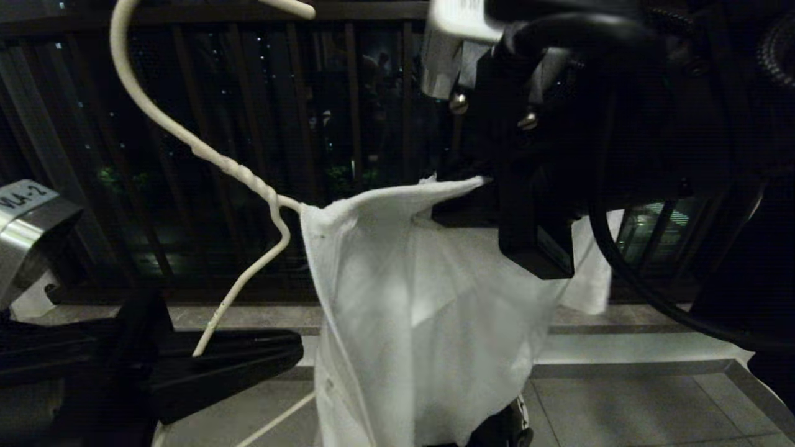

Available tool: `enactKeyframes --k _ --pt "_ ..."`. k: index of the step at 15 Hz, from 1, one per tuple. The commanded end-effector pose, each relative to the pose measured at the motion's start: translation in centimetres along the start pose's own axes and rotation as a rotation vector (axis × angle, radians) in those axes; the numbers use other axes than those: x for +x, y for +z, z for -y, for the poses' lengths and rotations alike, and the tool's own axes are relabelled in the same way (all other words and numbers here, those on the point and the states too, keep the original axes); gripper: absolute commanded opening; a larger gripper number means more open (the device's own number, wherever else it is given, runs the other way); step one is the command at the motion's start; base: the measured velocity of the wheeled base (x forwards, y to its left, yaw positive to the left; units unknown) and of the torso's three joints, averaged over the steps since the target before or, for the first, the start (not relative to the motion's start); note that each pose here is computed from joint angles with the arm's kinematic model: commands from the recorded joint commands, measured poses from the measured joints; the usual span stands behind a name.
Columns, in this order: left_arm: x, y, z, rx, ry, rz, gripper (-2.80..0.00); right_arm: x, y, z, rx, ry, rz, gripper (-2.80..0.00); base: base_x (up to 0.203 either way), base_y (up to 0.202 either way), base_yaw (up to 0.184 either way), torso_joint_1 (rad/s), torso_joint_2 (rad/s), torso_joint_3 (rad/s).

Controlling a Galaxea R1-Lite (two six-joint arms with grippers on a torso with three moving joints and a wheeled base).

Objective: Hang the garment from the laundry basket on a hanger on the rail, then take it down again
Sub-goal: Hang the clothes on the clothes rack

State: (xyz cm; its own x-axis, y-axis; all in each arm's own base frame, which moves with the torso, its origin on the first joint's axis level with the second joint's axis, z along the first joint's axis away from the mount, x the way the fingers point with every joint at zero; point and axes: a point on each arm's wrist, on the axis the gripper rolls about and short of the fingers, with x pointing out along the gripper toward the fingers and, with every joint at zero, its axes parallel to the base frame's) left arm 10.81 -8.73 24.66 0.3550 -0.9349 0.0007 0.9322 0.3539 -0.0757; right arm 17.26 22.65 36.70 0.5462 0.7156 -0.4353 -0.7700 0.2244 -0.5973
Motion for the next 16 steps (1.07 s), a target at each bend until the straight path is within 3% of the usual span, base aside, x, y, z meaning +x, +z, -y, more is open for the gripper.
enactKeyframes --k 1,6,7,8,12,16 --pt "-0.1 0.1 -0.2 0.002 0.010 0.003 -2.80 -0.5 0.1 0.0 0.000 -0.004 0.011 -2.80 0.000 0.000 0.000 0.000 0.00 0.000" --pt "0.0 0.3 -0.6 0.002 0.034 0.006 -2.80 -1.2 0.0 0.0 0.013 -0.003 0.017 -2.80 0.000 0.000 0.000 0.000 0.00 0.000" --pt "0.1 0.3 -0.7 0.000 0.039 0.003 -0.20 -1.2 0.0 -0.1 0.013 -0.002 0.016 -2.80 0.000 0.000 0.000 0.000 0.00 0.000" --pt "0.2 0.2 -0.9 -0.005 0.040 -0.004 0.00 -1.1 -0.2 -0.2 0.013 0.004 0.009 -2.80 0.000 0.000 0.000 0.000 0.00 0.000" --pt "0.1 0.5 -1.2 -0.001 0.067 0.007 0.00 -1.5 -0.6 -0.3 0.013 0.002 -0.001 -2.80 0.000 0.000 0.000 0.000 0.00 0.000" --pt "-0.9 1.8 -2.2 0.026 0.164 0.049 0.00 -1.8 -1.4 -0.1 0.015 -0.004 -0.029 -2.80 0.000 0.000 0.000 0.000 0.00 0.000"
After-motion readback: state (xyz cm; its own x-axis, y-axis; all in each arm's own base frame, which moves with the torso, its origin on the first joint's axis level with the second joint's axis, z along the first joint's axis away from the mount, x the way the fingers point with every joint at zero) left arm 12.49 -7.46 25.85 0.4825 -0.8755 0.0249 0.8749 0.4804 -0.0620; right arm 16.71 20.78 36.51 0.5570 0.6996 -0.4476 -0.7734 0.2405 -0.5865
